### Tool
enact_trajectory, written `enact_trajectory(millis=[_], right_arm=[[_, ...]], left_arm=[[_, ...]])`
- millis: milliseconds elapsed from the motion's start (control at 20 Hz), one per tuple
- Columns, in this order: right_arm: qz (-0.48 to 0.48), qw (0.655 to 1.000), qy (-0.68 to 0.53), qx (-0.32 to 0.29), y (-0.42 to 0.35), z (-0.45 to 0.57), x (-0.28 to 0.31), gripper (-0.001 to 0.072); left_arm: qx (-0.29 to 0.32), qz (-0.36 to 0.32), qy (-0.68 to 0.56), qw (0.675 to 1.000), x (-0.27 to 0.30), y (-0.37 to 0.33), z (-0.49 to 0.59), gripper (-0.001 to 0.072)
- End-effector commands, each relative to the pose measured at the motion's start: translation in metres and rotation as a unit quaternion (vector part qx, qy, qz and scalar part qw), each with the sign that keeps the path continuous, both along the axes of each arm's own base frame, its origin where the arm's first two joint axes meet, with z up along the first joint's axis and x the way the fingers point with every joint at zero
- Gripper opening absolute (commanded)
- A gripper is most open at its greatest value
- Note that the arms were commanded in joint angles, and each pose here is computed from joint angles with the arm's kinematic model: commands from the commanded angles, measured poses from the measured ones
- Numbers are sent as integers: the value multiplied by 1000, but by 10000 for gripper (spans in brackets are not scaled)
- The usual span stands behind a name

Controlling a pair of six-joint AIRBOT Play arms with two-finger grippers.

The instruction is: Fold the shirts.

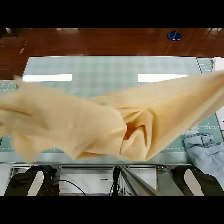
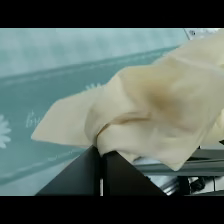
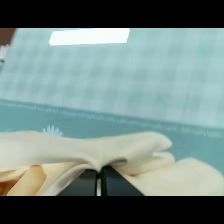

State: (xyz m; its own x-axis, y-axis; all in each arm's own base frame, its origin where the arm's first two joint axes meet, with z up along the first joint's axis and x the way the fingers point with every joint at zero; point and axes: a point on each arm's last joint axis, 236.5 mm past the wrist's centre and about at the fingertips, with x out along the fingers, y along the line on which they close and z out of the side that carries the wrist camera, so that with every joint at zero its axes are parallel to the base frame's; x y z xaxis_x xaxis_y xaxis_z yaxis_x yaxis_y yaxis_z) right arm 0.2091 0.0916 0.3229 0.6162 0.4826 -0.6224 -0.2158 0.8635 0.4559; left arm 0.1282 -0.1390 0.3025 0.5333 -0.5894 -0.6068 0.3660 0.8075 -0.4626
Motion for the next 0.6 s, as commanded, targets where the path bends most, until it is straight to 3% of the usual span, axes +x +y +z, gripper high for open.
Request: enact_trajectory(millis=[0,150,300,550], right_arm=[[3,996,86,2,-2,-73,21,21],[26,994,102,-21,18,-159,73,21],[41,993,88,-68,31,-234,140,21],[-59,996,64,9,35,-292,238,21]], left_arm=[[-41,10,117,992,2,-4,-112,27],[-94,58,140,984,48,-1,-194,28],[-93,111,134,980,85,16,-256,28],[-28,99,76,992,126,39,-287,28]])
